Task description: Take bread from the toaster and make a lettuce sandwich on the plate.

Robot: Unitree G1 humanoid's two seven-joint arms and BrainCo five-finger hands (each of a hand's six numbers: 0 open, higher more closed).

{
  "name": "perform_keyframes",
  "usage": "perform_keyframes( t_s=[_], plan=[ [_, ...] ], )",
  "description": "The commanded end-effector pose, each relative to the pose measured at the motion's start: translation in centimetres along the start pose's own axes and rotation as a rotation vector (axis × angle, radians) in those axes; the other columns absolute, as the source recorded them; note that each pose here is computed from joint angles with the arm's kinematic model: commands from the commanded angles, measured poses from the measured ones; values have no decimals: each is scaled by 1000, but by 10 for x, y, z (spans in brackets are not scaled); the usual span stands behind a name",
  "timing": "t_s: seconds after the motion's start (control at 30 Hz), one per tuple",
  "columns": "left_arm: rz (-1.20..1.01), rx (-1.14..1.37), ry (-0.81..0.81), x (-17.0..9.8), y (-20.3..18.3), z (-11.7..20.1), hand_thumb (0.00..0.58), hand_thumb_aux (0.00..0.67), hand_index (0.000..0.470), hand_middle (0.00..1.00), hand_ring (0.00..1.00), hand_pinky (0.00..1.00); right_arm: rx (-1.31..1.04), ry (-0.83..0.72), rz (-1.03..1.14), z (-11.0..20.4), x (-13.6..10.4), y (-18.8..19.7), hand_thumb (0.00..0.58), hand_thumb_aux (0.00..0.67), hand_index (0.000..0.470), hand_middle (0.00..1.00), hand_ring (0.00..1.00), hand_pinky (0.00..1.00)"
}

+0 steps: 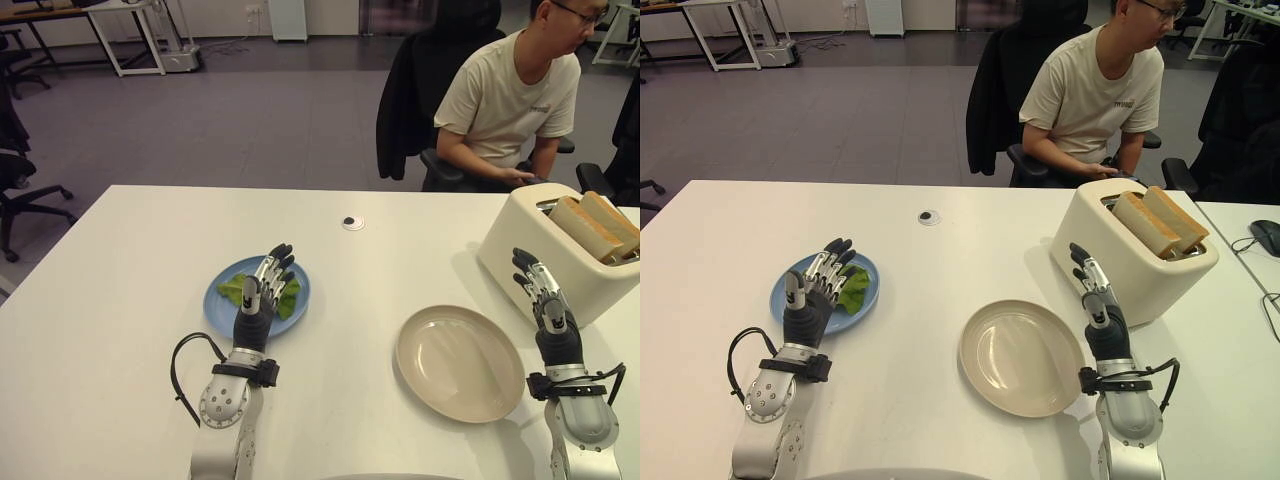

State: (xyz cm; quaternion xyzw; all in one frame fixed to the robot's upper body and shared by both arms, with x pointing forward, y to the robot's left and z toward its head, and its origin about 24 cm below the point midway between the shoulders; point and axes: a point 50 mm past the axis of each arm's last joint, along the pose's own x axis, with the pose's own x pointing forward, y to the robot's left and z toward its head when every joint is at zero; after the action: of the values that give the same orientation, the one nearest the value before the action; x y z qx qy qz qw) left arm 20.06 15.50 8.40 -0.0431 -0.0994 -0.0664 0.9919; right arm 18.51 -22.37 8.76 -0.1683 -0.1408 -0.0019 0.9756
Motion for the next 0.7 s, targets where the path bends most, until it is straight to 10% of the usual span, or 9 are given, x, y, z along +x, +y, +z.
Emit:
perform_keyframes(
  t_s=[0.03,0.63,0.67,0.7],
  plan=[
    [-4,9,11,-1,0,-1,0,0,0,0,0,0,29,51,36,-5,-2,-1,0,0,0,0,0,0],
    [10,5,2,-1,-1,0,0,0,0,0,0,0,-530,-43,14,61,54,-135,0,0,0,0,0,0],
    [13,5,2,-2,-1,0,0,0,0,0,0,0,-560,-15,13,57,56,-144,96,58,41,0,0,0],
    [14,6,2,-2,0,0,0,0,0,0,0,0,-582,7,7,55,57,-151,322,223,157,0,0,0]
  ],
)
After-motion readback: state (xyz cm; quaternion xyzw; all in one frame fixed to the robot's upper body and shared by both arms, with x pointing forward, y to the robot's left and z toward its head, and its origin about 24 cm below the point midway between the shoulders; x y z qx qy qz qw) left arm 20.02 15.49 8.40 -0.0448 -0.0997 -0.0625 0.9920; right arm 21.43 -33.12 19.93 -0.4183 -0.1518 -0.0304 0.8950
